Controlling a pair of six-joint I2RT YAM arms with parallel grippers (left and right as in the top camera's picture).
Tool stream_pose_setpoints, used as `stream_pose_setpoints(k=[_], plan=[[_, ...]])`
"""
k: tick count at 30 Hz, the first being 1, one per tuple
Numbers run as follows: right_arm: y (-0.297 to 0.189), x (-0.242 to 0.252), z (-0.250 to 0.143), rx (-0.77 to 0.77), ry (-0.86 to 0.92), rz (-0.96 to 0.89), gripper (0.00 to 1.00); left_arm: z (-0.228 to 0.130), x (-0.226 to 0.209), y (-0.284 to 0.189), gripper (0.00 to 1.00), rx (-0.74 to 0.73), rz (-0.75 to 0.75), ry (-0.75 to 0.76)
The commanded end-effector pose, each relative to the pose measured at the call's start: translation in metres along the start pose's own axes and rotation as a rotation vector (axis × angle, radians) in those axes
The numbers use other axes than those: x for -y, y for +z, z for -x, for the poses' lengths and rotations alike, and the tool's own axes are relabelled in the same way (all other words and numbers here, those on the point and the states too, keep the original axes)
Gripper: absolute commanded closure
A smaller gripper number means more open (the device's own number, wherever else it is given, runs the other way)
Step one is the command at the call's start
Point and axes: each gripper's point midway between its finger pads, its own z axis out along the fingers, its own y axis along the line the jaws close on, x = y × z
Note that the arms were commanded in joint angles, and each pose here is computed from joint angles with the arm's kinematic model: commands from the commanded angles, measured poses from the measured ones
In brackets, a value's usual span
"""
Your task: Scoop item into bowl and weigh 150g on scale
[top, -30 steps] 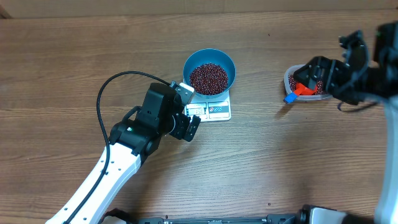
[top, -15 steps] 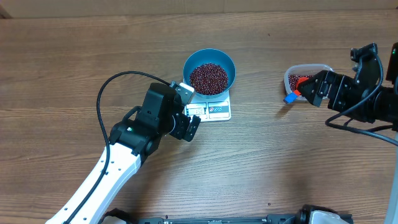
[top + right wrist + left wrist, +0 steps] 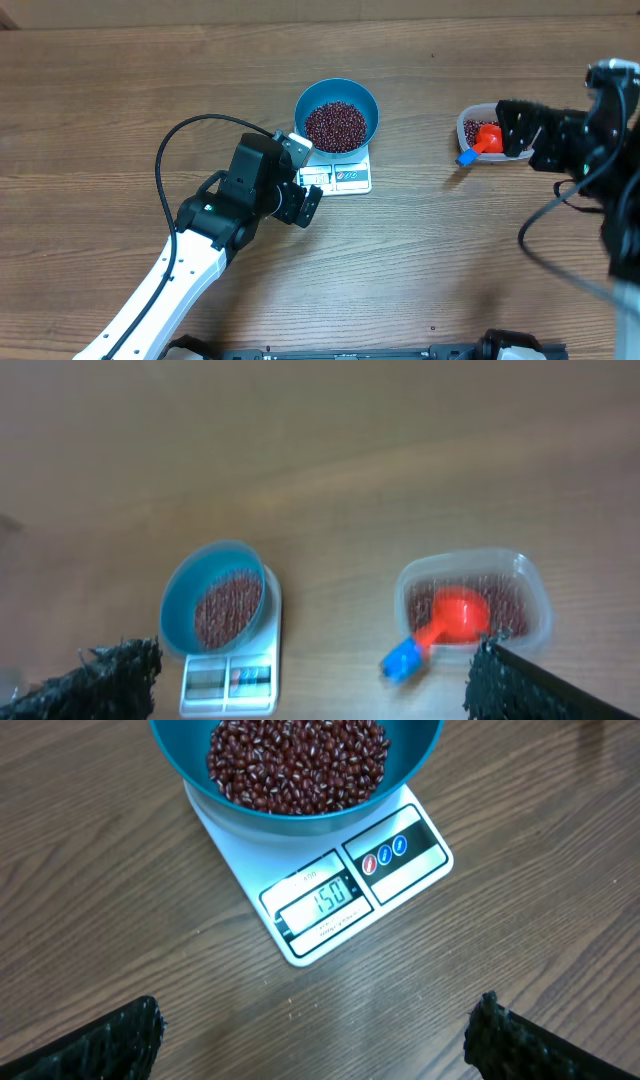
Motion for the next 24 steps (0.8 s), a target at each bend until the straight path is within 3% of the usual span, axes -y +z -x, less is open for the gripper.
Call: stream_pose_setpoints(k=[1, 13, 24], plan=[[-0.001, 0.005, -0.018, 0.083, -0.029, -0.005, 0.0, -0.002, -0.002, 0.002, 0.0, -0.006, 0.008, 0.001], [0.007, 0.017, -0.095, 0.416, -0.141, 0.033, 0.0, -0.002, -0.002, 0.002, 0.0, -0.006, 0.008, 0.001], [0.028, 0.034, -0.155, 0.549, -0.167, 0.024, 0.0, -0.002, -0.002, 0.002, 0.0, -0.006, 0.008, 0.001]])
